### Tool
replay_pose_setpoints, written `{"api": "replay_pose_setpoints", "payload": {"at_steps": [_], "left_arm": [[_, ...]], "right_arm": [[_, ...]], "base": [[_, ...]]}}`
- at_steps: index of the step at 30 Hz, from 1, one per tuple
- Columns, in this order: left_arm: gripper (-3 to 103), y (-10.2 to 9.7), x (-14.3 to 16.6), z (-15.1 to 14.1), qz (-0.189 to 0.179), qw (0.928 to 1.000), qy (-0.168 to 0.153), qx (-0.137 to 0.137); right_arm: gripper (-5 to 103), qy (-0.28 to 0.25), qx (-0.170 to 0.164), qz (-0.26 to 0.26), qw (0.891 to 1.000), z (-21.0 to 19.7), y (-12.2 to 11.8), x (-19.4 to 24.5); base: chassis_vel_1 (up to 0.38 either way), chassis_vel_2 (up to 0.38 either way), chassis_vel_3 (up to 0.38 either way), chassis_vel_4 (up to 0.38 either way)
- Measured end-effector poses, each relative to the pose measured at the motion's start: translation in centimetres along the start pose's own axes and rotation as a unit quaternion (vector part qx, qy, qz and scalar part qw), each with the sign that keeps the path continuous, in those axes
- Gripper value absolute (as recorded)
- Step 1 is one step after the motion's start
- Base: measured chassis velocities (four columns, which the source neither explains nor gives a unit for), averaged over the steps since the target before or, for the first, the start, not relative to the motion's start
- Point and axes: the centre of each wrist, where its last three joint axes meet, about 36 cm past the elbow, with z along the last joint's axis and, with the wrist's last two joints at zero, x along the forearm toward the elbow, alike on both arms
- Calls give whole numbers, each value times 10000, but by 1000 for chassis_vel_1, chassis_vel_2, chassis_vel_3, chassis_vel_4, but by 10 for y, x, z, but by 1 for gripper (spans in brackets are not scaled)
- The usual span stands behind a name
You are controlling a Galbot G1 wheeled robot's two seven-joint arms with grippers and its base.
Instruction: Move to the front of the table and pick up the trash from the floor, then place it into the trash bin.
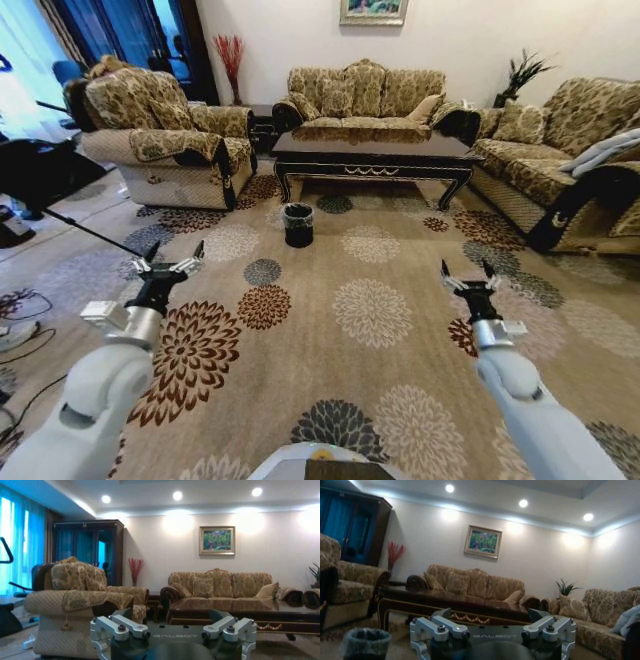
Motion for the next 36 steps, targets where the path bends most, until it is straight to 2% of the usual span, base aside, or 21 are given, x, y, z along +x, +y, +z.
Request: {"api": "replay_pose_setpoints", "payload": {"at_steps": [7,11,16,22,24,28,36], "left_arm": [[100,-1,-2,5,133,9999,65,-6],[100,-3,-6,2,270,9996,35,-40],[100,-5,-8,-2,384,9993,12,-40],[100,-15,-1,0,494,9988,64,-12],[100,-20,4,0,539,9985,76,-5],[100,-24,10,0,558,9984,114,-26],[100,-29,21,0,541,9984,148,-41]], "right_arm": [[100,-50,-330,4,9994,-52,17,42],[100,223,-503,253,9982,-99,7,64],[100,224,-642,197,9975,-133,7,74],[100,140,-846,239,9960,-140,13,76],[100,292,-947,509,9938,-140,12,71],[100,491,-859,827,9916,-133,4,62],[100,509,-862,948,9905,-125,-6,45]], "base": [[0,0,0,0],[0,0,0,0],[0,0,0,0],[0,0,0,0],[0,0,0,0],[0,0,0,0],[0,0,0,0]]}}
